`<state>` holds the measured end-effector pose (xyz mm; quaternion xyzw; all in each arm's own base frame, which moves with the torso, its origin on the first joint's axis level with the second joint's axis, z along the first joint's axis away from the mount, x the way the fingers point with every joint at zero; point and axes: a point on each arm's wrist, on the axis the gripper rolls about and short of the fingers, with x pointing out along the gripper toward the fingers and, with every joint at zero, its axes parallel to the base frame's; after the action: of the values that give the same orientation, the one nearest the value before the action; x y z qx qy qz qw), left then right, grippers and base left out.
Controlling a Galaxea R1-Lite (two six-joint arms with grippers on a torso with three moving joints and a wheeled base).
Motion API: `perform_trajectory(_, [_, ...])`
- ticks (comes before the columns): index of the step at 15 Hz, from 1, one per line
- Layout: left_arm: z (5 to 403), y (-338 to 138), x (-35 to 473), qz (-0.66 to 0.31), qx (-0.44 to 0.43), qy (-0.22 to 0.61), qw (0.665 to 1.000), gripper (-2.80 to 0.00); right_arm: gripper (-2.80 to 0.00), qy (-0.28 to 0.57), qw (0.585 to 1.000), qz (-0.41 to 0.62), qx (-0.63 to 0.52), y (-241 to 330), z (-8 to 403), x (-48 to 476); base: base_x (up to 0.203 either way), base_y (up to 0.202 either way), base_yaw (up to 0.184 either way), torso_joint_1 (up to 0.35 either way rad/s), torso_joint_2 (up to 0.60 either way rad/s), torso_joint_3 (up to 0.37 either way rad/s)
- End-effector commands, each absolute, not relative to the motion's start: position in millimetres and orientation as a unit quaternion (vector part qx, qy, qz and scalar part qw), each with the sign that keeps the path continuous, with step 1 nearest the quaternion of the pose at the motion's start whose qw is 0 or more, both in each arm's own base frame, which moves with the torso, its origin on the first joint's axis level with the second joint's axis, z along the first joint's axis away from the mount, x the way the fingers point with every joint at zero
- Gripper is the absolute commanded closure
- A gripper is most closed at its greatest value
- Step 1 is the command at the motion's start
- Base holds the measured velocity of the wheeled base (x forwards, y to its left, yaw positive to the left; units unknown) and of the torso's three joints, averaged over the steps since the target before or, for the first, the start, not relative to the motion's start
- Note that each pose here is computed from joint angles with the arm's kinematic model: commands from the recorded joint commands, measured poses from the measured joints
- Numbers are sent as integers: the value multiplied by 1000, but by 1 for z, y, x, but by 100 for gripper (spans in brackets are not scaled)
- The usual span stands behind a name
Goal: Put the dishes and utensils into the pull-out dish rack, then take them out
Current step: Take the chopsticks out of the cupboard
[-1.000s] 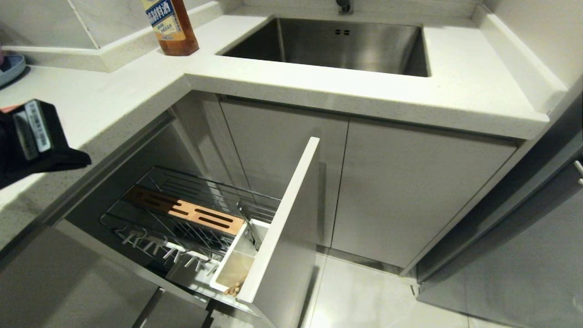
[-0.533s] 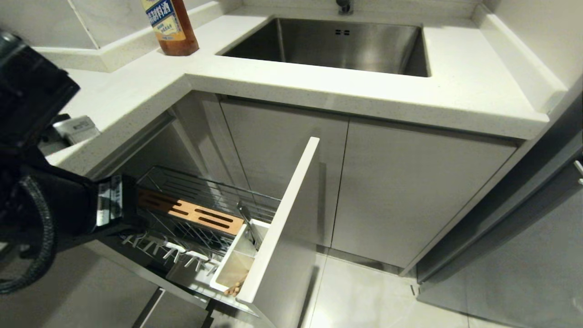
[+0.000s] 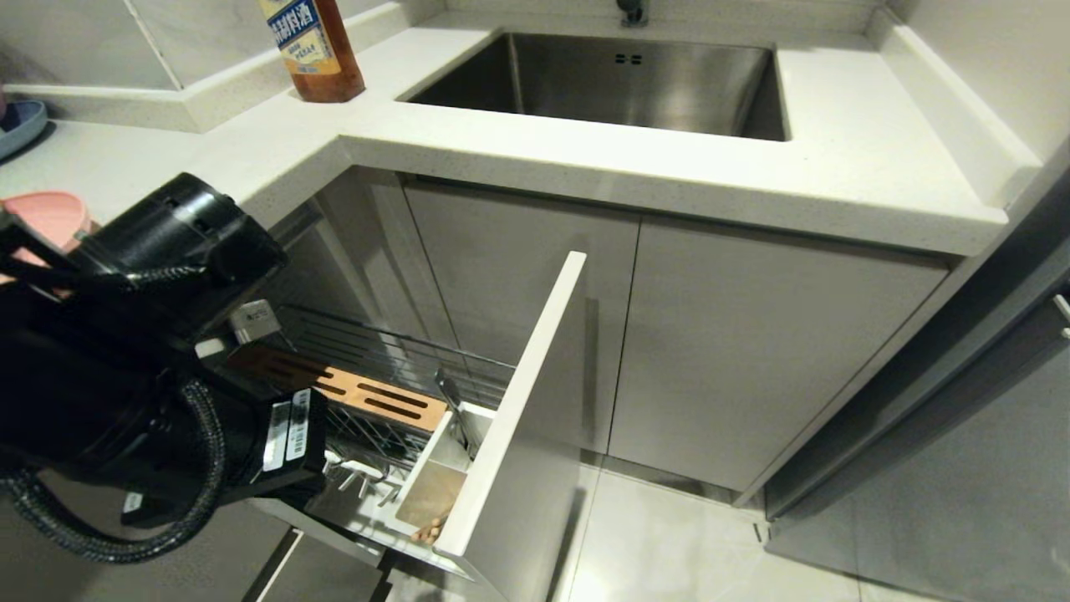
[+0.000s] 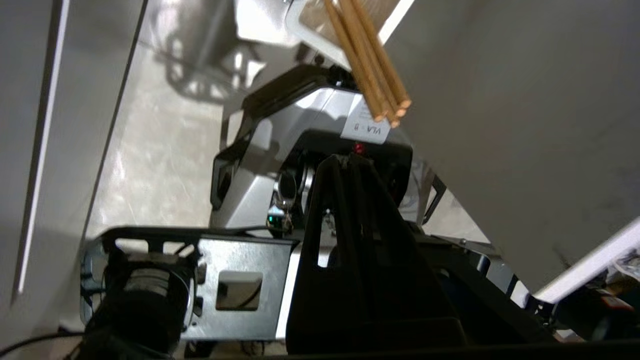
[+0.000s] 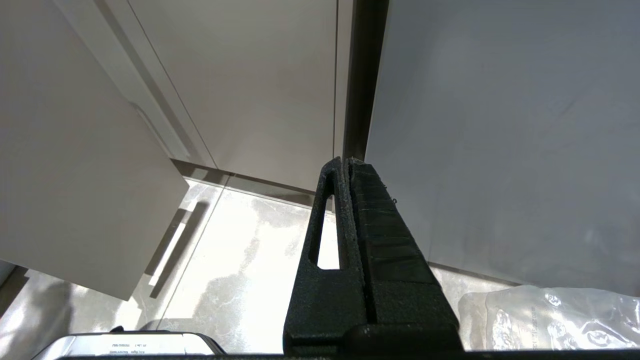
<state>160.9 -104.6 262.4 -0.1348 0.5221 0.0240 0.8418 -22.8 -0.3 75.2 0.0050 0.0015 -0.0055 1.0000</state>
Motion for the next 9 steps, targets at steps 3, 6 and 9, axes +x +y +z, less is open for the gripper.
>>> perform_trajectory(3, [245,-110,173,52,-124,552,823,0,0,2,1000,-5,5,0,75,-23,0,0,0,0,0,0])
perform_trajectory(6, [235,-113,184,56,-128,576,805,0,0,2,1000,-6,5,0,75,-23,0,0,0,0,0,0])
perform_trajectory(9, [226,-117,196,58,-133,595,790,-280,0,3,1000,-6,5,0,75,-23,0,0,0,0,0,0])
